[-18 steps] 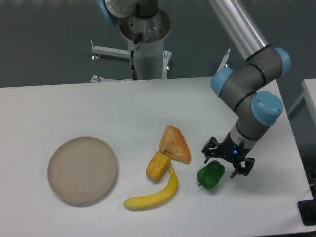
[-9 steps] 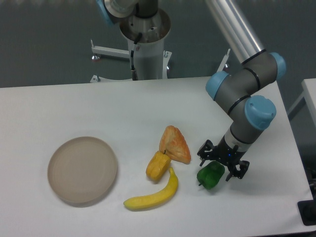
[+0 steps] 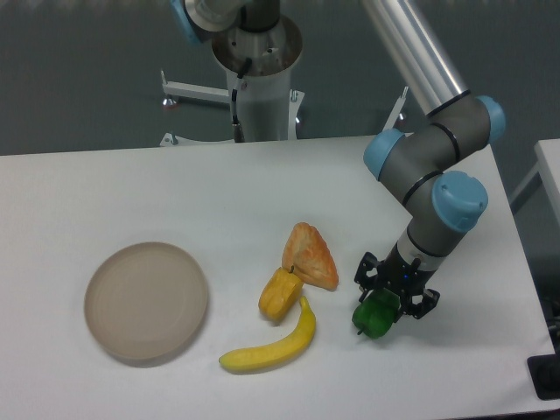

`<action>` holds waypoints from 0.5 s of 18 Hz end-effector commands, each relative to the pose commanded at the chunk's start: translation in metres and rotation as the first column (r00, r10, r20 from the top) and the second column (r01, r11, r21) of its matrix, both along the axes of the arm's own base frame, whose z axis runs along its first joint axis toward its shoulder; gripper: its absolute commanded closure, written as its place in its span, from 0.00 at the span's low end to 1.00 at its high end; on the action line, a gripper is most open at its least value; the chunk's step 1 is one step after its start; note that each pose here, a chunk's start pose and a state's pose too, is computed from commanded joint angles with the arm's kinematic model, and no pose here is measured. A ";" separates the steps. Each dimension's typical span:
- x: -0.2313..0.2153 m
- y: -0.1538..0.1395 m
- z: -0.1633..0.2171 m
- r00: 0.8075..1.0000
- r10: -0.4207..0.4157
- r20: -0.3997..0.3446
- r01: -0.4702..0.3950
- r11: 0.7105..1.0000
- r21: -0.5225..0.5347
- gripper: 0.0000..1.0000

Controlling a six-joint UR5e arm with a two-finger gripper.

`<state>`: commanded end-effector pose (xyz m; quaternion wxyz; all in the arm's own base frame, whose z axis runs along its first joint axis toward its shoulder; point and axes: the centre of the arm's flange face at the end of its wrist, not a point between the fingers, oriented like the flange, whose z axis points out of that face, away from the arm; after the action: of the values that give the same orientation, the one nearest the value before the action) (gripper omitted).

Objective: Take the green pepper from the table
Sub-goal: 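Lower the open gripper around the green bell pepper, then close the gripper on the green bell pepper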

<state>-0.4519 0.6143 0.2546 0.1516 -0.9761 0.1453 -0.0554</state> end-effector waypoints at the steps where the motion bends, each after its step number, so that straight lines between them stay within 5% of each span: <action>1: -0.001 -0.001 0.002 1.000 0.000 -0.002 0.000 1.000 0.003 0.52; 9: -0.022 -0.019 0.041 0.992 -0.091 -0.090 0.095 0.994 0.046 0.52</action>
<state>-0.4736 0.5948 0.2954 0.1668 -0.9657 0.1985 -0.0159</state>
